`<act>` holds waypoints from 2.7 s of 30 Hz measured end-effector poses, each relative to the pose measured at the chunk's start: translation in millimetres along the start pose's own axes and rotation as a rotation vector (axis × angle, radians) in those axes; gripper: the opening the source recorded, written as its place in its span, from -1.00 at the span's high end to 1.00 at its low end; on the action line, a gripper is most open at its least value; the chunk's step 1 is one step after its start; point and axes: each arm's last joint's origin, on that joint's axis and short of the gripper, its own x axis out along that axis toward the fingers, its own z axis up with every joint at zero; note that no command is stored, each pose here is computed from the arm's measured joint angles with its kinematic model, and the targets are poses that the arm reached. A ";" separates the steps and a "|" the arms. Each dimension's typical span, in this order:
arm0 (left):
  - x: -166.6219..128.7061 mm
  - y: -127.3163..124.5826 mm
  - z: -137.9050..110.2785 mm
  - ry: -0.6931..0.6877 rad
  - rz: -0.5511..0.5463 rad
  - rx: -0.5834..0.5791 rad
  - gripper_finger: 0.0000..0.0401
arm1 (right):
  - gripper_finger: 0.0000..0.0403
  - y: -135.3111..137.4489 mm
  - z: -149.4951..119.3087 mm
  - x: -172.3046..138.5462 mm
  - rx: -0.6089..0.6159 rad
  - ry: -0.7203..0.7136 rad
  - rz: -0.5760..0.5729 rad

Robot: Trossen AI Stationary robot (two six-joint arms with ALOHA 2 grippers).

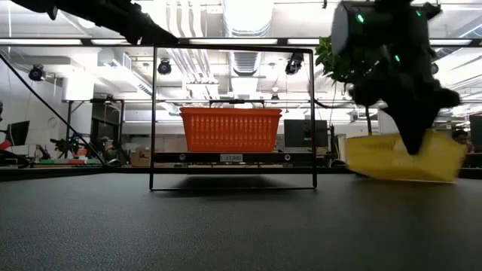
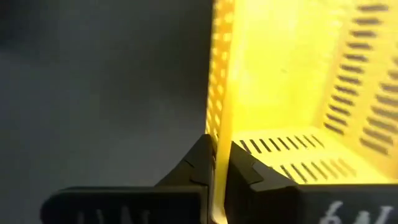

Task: Stack baskets on shelf by color
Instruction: Stack the yellow bin on top of the stacked yellow bins on the shelf

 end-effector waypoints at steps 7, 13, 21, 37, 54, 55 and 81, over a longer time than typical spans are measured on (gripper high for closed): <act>-0.1 0.4 0.6 -0.006 0.004 -0.001 0.43 | 0.96 19.6 8.8 -61.8 -0.200 -0.100 0.008; -0.7 4.3 6.8 -0.055 0.034 0.022 0.43 | 0.96 33.7 18.4 -119.5 -0.508 -0.330 0.017; -2.2 8.8 12.9 -0.109 0.078 0.061 0.43 | 0.96 44.4 40.9 -152.3 -1.000 -0.505 -0.107; -4.9 11.2 12.4 -0.097 0.119 0.065 0.43 | 0.96 68.8 165.8 -148.8 -1.351 -0.583 -0.138; -10.7 15.4 14.4 -0.117 0.138 0.085 0.43 | 0.96 59.2 292.0 -103.2 -1.306 -0.426 -0.224; -10.7 15.3 14.4 -0.116 0.138 0.086 0.43 | 0.96 57.6 293.3 -101.0 -1.310 -0.418 -0.229; -10.5 15.3 14.5 -0.115 0.138 0.086 0.43 | 0.62 40.8 305.9 -89.2 -1.169 -0.372 -0.214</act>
